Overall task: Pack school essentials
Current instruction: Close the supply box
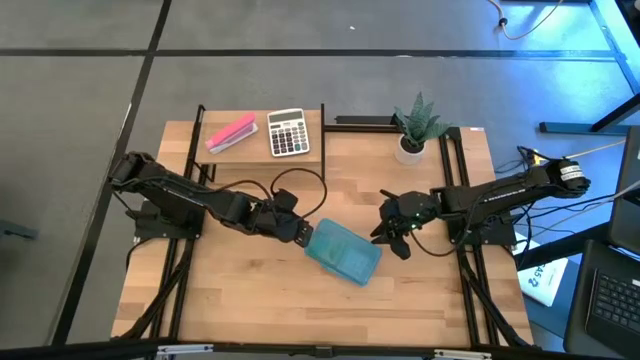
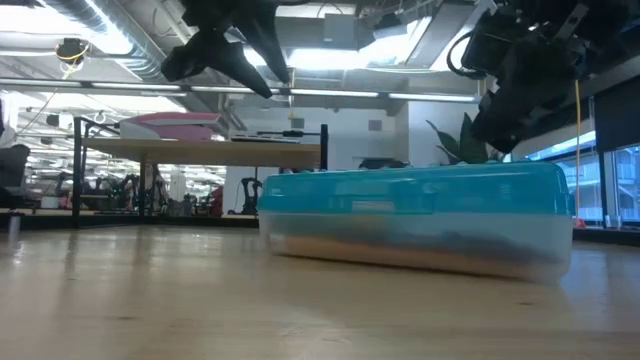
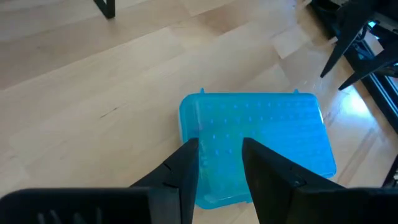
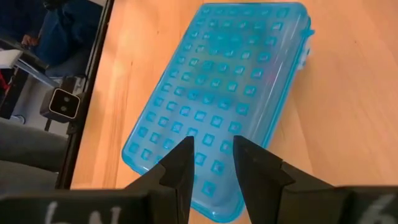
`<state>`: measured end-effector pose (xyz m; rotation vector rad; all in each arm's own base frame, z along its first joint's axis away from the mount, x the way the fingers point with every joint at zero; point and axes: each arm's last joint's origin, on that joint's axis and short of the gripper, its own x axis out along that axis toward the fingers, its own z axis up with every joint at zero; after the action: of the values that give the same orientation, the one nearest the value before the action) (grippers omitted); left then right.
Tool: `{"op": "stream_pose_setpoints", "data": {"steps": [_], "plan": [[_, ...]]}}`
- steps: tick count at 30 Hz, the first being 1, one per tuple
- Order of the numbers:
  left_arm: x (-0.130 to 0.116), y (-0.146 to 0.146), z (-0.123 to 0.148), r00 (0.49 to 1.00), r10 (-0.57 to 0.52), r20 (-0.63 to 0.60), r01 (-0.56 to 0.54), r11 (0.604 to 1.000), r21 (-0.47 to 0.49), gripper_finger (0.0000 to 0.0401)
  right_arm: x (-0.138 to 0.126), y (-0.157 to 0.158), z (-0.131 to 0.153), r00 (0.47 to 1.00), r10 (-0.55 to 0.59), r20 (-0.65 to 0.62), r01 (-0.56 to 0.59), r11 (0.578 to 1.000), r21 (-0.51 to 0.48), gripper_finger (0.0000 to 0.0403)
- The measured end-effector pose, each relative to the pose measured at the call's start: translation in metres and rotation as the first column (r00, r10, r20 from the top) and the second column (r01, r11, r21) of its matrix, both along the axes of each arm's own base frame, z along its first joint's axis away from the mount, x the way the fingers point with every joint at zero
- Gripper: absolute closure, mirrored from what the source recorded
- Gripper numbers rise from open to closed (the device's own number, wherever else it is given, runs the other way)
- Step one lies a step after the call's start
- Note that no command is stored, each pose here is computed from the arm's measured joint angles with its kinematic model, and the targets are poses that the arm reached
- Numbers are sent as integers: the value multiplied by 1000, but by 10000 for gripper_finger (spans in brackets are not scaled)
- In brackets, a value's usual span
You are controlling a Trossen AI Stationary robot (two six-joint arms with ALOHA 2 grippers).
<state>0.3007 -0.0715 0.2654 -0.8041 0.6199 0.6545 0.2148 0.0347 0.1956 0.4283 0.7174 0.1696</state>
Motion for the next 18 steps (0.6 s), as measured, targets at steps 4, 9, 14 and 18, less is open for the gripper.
{"op": "stream_pose_setpoints", "data": {"steps": [4,9,14,18], "plan": [[1,-1,0,1000,-24,2,24,1000,4,284,2,0,0,1000,1,15,-1,1000,1,289],[9,-5,-2,995,-93,28,92,995,39,284,7,1,5,996,9,89,-9,1000,0,289],[18,-10,-10,993,-109,41,108,993,40,284,12,2,3,994,8,112,-8,1000,4,289],[21,-15,-17,983,-183,-3,183,980,72,284,13,2,2,994,5,109,-5,1000,0,289]]}}
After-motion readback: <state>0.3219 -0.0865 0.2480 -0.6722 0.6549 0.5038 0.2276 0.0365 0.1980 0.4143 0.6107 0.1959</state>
